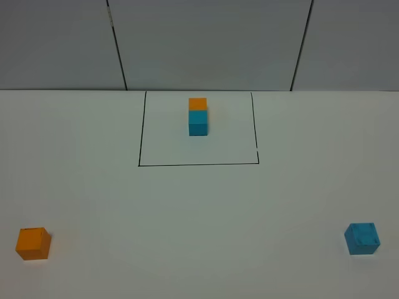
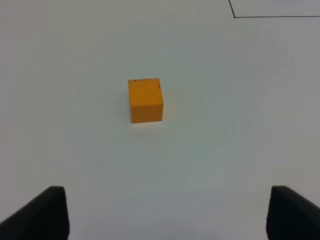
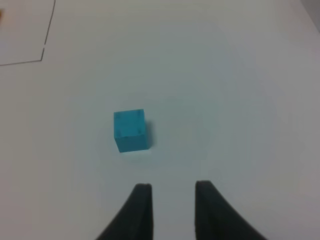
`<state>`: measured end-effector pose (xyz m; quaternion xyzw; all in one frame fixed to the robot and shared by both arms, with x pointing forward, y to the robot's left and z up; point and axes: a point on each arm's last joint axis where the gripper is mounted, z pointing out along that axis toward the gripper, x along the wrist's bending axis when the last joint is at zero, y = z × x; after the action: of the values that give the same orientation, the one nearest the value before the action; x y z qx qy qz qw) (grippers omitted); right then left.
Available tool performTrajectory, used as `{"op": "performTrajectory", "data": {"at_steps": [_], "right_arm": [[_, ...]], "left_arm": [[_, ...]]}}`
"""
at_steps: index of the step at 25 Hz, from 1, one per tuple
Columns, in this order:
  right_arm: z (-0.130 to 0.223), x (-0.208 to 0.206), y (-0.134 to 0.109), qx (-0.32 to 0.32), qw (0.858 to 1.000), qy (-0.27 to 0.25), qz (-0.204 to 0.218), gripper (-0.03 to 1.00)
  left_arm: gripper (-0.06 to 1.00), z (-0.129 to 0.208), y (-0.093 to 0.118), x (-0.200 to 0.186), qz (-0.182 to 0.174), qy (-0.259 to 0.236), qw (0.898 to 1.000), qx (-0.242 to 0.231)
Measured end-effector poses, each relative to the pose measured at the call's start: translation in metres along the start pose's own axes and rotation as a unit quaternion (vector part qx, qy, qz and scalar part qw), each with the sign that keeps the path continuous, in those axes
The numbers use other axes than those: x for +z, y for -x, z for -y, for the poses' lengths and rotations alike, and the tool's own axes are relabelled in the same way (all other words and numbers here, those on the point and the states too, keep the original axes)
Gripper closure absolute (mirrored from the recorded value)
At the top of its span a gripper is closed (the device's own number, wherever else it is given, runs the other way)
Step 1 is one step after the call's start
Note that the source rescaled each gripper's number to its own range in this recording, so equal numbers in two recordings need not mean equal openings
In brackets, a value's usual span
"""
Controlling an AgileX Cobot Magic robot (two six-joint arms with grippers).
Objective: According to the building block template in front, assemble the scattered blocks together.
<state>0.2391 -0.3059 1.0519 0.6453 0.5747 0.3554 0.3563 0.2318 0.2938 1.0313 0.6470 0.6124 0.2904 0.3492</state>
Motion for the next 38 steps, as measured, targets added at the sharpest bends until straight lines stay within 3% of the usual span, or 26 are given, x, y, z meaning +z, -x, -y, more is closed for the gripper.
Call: {"op": "performTrajectory", "data": {"at_steps": [21, 25, 38], "right_arm": [[0.000, 0.000, 0.000, 0.001, 1.000, 0.000, 0.000, 0.97], [0.000, 0.000, 0.000, 0.001, 1.000, 0.000, 0.000, 0.97], [0.000, 0.000, 0.000, 0.001, 1.000, 0.000, 0.000, 0.97]], "left_arm": [[0.10, -0.002, 0.000, 0.000, 0.000, 0.008, 1.000, 0.002], [0.10, -0.010, 0.000, -0.002, -0.001, 0.039, 0.999, 0.002], [0.10, -0.049, -0.004, 0.032, -0.007, 0.019, 1.000, 0.017]]}}
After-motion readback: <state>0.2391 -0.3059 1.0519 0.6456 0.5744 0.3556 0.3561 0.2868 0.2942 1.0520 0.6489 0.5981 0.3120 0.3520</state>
